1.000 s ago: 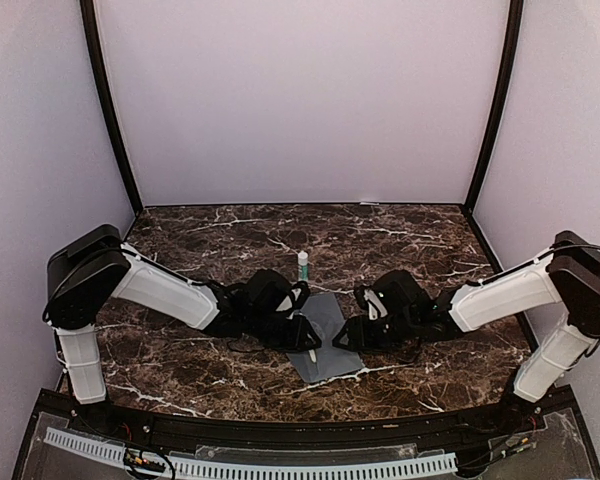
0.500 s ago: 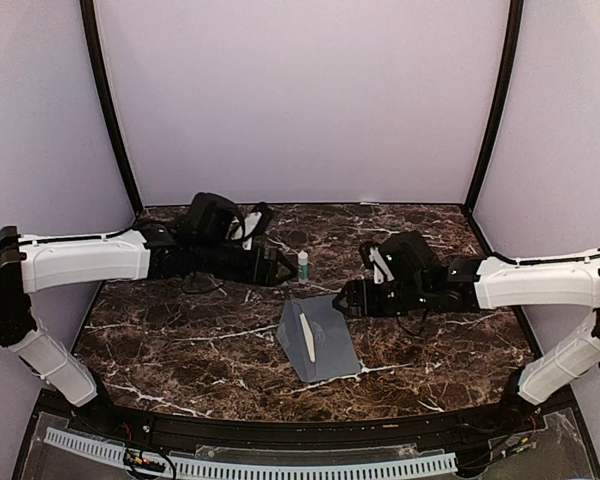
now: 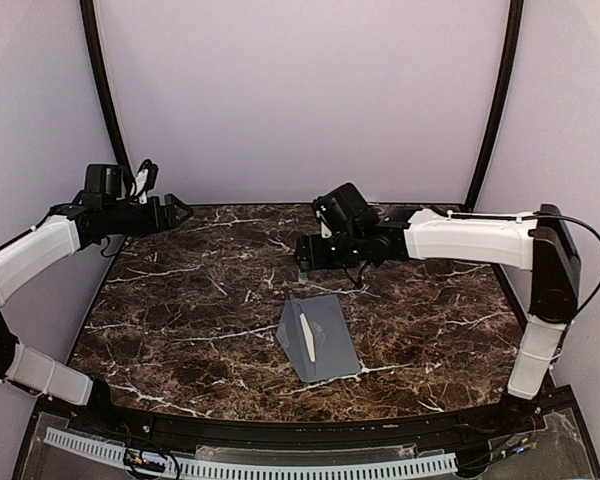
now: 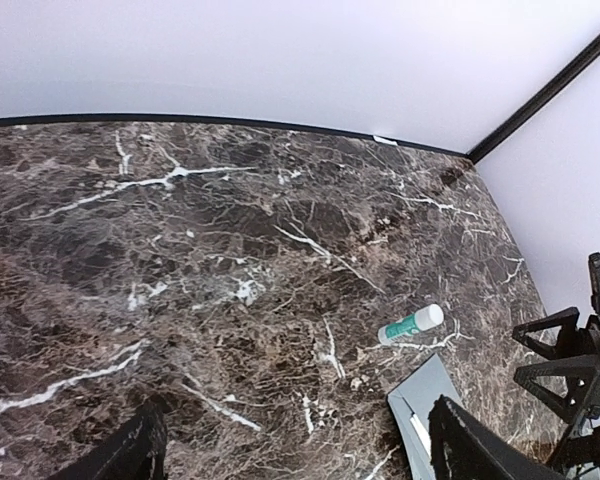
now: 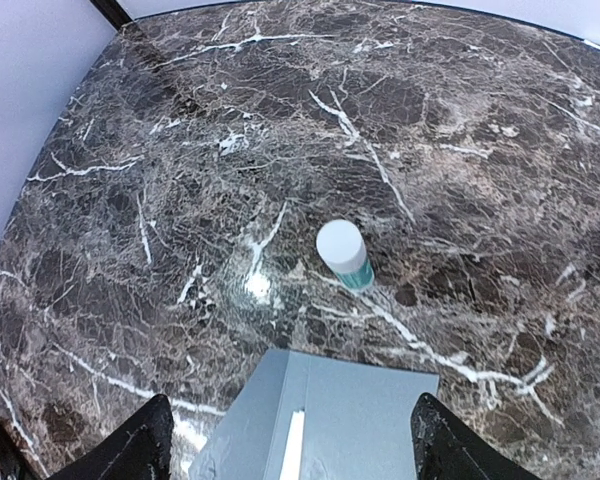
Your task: Place the letter into the envelope and seal it
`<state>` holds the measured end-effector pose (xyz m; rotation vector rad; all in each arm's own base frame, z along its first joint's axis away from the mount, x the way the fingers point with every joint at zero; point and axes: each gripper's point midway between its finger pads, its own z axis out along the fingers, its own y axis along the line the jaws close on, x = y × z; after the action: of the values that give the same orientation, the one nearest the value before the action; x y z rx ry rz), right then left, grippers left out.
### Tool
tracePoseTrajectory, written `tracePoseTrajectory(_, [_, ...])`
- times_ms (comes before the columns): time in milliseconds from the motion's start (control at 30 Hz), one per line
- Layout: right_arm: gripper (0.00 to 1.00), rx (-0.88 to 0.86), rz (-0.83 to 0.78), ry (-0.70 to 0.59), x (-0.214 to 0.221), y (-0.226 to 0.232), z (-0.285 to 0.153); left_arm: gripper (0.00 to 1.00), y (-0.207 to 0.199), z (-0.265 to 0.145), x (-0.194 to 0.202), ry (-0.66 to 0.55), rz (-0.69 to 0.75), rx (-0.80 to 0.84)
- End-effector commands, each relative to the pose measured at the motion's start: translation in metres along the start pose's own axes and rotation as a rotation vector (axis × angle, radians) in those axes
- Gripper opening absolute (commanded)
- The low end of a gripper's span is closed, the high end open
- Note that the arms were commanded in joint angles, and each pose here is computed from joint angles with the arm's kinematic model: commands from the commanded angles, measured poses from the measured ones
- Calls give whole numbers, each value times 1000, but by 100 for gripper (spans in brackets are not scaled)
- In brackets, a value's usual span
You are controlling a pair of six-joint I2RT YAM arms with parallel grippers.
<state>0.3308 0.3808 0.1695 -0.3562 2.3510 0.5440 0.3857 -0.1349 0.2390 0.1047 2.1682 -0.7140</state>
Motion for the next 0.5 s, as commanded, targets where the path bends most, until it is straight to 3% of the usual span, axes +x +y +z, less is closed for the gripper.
tracePoseTrajectory(0, [78, 67, -39, 42, -6, -8, 36, 89, 7, -26, -11, -92, 84, -74])
tracePoseTrajectory(233, [73, 161, -46, 68, -23, -27, 83, 89, 18, -36, -17, -115, 126, -166])
tracePoseTrajectory(467, [56, 163, -33, 53, -35, -34, 100, 89, 15, -28, -11, -87, 106, -124])
